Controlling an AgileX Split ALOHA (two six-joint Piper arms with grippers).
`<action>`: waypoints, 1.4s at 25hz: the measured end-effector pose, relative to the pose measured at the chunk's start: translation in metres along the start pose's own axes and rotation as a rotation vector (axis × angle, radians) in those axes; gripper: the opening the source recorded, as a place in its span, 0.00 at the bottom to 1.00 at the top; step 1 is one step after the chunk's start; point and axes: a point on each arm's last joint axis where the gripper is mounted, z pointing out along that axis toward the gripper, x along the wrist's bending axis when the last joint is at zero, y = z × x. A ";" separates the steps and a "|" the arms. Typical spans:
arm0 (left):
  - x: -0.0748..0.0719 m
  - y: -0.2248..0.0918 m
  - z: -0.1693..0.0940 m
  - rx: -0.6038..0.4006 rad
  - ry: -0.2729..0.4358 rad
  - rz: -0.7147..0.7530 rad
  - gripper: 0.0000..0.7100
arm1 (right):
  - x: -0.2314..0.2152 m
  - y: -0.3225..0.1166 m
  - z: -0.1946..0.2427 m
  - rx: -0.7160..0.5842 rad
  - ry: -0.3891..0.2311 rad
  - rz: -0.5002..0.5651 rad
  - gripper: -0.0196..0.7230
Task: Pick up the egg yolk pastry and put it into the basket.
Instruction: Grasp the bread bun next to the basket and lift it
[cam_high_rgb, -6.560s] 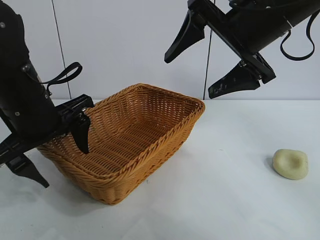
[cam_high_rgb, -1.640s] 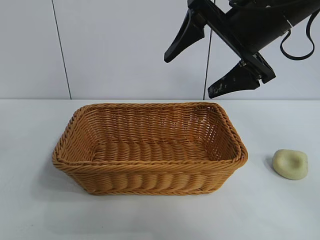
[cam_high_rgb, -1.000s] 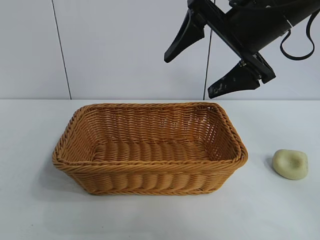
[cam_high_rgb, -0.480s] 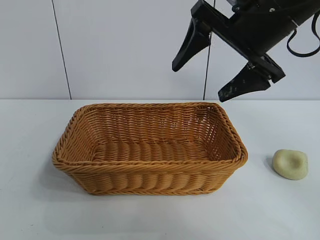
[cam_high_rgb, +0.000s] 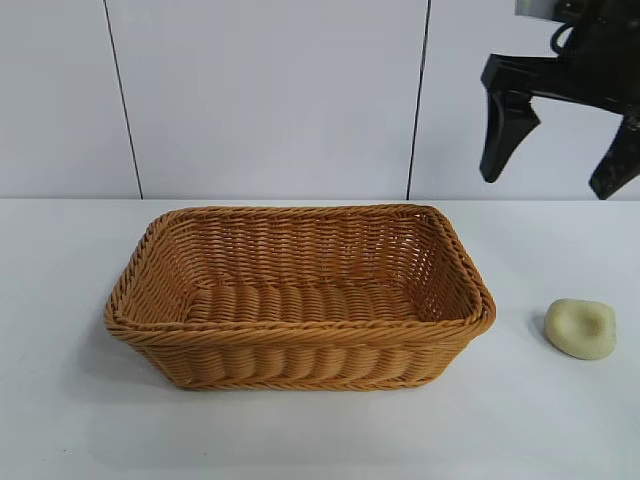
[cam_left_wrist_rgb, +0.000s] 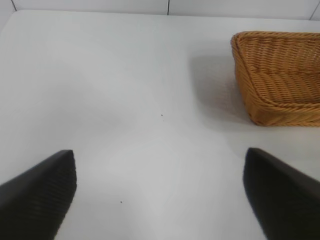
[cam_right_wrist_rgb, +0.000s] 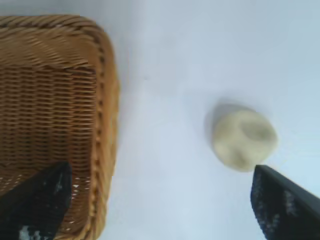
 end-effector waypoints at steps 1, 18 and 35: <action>0.000 0.000 0.000 0.000 0.001 0.001 0.91 | -0.009 0.001 0.002 0.003 -0.008 0.024 0.96; 0.000 0.000 0.000 0.000 0.002 0.001 0.91 | -0.054 -0.007 0.125 0.300 -0.062 0.134 0.96; 0.000 0.000 0.000 0.000 0.002 0.001 0.91 | -0.056 -0.005 0.132 0.276 -0.072 0.130 0.15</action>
